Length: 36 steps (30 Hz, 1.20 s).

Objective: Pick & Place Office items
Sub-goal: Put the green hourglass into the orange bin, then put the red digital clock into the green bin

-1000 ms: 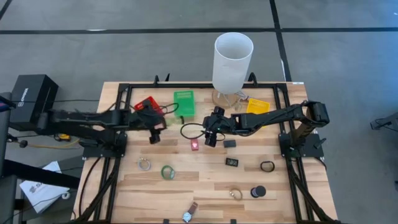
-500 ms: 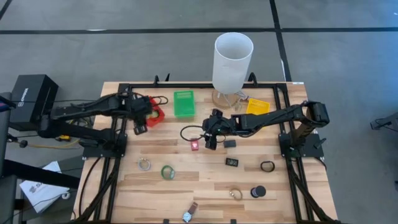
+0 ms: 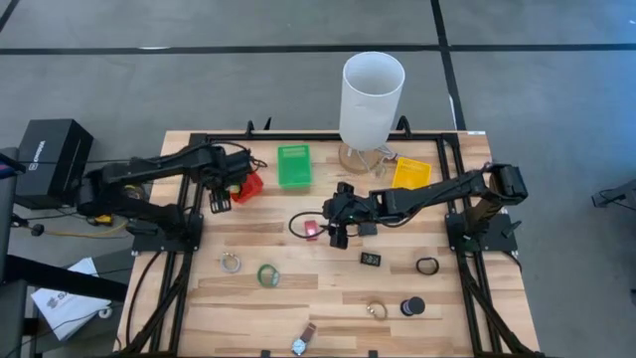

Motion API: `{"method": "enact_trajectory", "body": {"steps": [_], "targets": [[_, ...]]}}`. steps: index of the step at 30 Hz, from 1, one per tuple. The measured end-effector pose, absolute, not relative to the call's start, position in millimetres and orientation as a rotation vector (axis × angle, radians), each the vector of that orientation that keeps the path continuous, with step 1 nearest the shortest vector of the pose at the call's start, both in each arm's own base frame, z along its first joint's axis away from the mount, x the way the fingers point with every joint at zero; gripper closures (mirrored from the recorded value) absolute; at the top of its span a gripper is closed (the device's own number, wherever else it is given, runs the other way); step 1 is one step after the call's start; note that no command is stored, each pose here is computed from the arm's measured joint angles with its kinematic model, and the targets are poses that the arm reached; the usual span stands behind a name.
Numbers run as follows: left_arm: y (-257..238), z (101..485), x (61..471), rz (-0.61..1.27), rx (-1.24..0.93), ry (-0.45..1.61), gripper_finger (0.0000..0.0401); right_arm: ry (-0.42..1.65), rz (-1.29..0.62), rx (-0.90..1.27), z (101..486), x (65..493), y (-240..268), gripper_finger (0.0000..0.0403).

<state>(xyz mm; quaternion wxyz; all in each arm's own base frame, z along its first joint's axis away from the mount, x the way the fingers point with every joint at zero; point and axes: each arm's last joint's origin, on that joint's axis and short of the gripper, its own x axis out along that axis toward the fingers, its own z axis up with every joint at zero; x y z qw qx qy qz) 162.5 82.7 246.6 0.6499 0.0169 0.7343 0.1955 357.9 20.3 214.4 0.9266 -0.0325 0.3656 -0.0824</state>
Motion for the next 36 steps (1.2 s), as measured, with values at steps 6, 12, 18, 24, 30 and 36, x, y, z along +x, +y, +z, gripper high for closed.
{"method": "enact_trajectory", "body": {"steps": [6, 12, 18, 24, 30, 36], "targets": [[103, 231, 166, 0.394, 0.024, 1.779, 0.0189, 0.749, -0.166, -0.068, 214, 358, 21, 0.0143], [114, 222, 168, 0.403, -0.017, 1.827, 0.017, 0.749, -0.166, -0.068, 214, 358, 21, 0.0143], [115, 221, 168, 0.413, -0.005, 1.833, 0.0145, 0.749, -0.166, -0.068, 214, 358, 21, 0.0143], [115, 220, 169, 0.415, -0.004, 1.828, 0.0141, 0.746, -0.166, -0.067, 215, 358, 21, 0.0143], [114, 221, 169, 0.415, 0.002, 1.824, 0.0147, 0.708, -0.166, -0.061, 217, 361, 21, 0.0143], [106, 229, 168, 0.431, 0.065, 1.79, 0.0151, 0.684, -0.166, -0.057, 219, 362, 22, 0.0143]]}}
